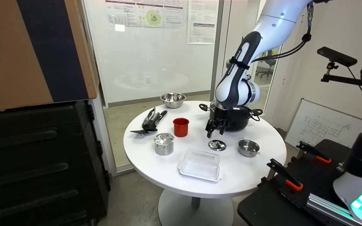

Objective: Pick up the plastic lunch box and put it on the white lid. Pick up the lid from the table and put it on the silver pot. Pick up the lid from the other silver pot and put it on the table.

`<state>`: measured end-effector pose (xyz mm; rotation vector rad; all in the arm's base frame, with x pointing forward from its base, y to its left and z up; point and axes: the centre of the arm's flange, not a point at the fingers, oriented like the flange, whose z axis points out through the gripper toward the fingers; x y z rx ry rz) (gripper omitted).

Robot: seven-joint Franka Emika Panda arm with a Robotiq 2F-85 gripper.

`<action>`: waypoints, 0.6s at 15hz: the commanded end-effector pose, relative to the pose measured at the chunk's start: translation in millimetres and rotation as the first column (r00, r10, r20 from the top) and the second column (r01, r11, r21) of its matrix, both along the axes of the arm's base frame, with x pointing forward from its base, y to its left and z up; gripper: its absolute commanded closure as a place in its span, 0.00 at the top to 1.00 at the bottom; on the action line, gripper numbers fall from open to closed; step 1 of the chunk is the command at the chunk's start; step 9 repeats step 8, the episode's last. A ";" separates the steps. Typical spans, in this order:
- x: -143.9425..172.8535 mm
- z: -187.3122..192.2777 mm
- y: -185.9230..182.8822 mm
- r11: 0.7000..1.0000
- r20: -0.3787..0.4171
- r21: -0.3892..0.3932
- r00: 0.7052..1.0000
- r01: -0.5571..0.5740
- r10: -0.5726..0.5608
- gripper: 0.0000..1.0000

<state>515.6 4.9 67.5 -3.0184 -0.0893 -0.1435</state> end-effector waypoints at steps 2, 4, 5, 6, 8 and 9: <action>-7.2 13.4 -1.3 0.998 0.029 0.048 0.999 -0.027 0.025 1.00; -9.3 17.0 -7.5 0.998 0.032 0.055 0.999 -0.021 0.019 1.00; -9.3 15.7 -7.6 0.998 0.030 0.053 0.999 -0.021 0.020 1.00; -8.8 14.5 -4.6 0.998 0.029 0.053 0.999 -0.026 0.025 1.00; -8.9 13.8 -1.0 0.998 0.028 0.053 0.999 -0.032 0.031 1.00; -8.9 13.8 -1.0 0.998 0.028 0.053 0.999 -0.032 0.031 1.00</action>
